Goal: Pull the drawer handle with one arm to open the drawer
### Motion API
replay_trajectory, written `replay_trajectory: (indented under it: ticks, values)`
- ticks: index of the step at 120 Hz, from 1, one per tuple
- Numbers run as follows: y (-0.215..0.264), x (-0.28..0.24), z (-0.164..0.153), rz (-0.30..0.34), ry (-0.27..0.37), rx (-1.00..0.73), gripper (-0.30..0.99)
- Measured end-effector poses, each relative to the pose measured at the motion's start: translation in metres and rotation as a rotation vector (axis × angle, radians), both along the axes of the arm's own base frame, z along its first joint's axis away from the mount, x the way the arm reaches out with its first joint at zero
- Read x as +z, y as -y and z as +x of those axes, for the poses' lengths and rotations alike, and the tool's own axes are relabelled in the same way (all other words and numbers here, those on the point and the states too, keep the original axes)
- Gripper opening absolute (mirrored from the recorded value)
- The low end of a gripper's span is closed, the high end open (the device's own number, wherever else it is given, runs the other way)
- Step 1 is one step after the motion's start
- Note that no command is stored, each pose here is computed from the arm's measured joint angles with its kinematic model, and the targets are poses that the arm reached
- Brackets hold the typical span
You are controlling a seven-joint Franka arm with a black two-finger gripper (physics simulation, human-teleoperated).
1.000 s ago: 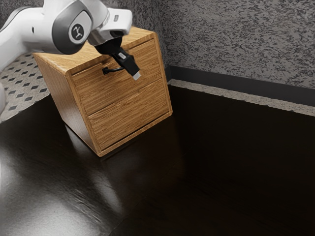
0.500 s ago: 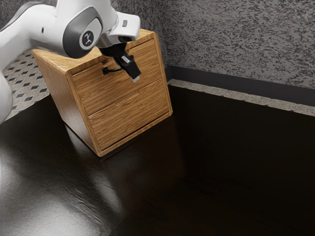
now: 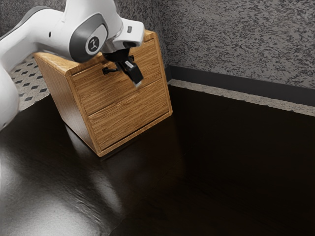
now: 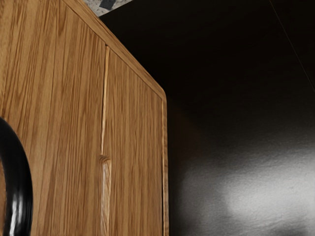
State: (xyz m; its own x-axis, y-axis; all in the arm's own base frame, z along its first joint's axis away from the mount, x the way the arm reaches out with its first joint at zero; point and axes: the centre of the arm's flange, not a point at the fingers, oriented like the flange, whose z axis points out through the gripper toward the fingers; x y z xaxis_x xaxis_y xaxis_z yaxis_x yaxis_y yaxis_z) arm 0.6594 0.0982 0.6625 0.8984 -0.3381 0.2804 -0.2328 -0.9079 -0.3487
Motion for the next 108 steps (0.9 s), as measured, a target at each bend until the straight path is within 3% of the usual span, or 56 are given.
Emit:
replay_trajectory:
  ticks: [12,43,53,89,108]
  values:
    - [-0.004,0.011,0.0,0.005,0.025,0.009,0.69]
    - [-0.015,-0.002,0.006,0.003,0.007,0.028,0.7]
    - [-0.013,-0.009,0.008,0.001,-0.004,0.026,0.84]
    - [-0.011,-0.01,0.009,-0.004,-0.005,0.025,0.7]
    - [-0.005,-0.013,0.011,-0.006,-0.007,0.016,0.7]
